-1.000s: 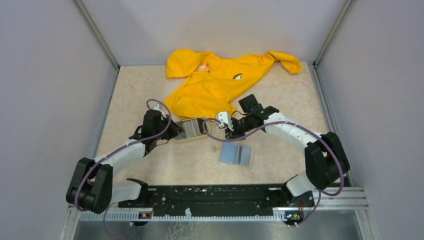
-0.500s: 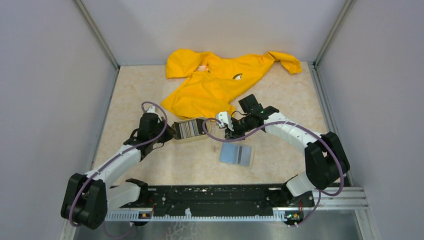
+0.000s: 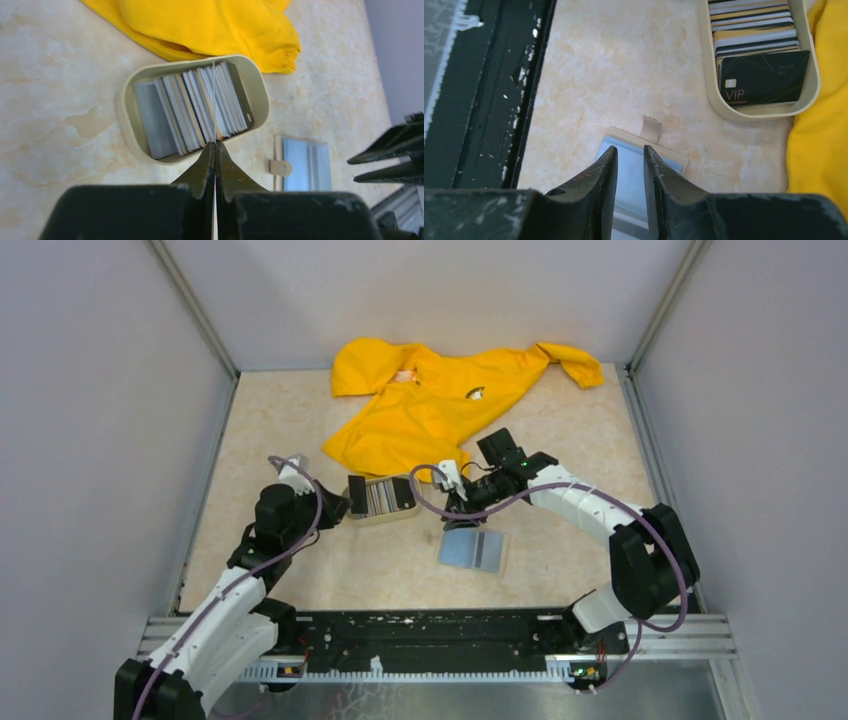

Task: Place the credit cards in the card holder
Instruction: Pick up the credit card from the storage box, then insert the credit card into the card holder.

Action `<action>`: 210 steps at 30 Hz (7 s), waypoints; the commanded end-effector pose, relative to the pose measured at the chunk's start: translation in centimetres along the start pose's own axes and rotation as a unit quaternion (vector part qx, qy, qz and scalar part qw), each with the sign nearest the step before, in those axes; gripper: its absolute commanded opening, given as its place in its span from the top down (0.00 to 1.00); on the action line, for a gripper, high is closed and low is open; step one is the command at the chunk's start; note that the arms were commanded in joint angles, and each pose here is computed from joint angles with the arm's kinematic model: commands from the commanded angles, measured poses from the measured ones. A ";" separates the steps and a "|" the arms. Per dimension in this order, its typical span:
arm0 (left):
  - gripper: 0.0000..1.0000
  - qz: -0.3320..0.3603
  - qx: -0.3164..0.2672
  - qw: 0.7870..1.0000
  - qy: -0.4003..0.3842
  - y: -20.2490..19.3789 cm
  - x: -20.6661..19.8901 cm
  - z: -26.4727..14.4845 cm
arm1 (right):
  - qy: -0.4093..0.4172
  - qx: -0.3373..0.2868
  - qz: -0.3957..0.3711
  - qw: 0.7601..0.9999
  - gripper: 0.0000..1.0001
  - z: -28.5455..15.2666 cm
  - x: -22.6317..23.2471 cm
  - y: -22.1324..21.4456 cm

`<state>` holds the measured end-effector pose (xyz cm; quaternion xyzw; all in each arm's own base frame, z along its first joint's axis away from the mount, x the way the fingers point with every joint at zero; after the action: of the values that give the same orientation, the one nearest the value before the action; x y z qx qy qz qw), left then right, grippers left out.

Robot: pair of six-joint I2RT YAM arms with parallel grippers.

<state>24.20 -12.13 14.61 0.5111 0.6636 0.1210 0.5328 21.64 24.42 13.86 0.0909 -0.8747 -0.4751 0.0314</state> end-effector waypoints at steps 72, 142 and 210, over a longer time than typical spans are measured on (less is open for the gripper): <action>0.60 0.156 0.127 0.852 -0.483 -3.6 -16.8 -4.7 | 0.091 -0.188 0.130 0.969 1.00 0.2 2.1 6.9; 1.00 0.002 0.335 0.884 -0.326 -15.4 -13.0 7.3 | 0.092 0.295 -0.291 0.906 1.00 -3.1 5.8 -12.9; 1.00 -0.137 0.250 0.939 -0.193 -19.0 -11.7 9.4 | -0.135 0.238 0.121 0.954 0.43 -5.2 0.0 -13.5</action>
<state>20.58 -33.18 4.84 0.5167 0.6278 -0.2300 0.5347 22.86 12.74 4.77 -0.0709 -0.9654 -0.2486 -0.0347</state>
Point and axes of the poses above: each gripper's point midway between its finger pads, its own z axis out along the fingers, its own x axis along the line the jaws close on, y = z × x, the point moved 3 cm from there along -z, back along the fingers, and after that the axes turned 4 degrees about -z, right-handed, at the moved point
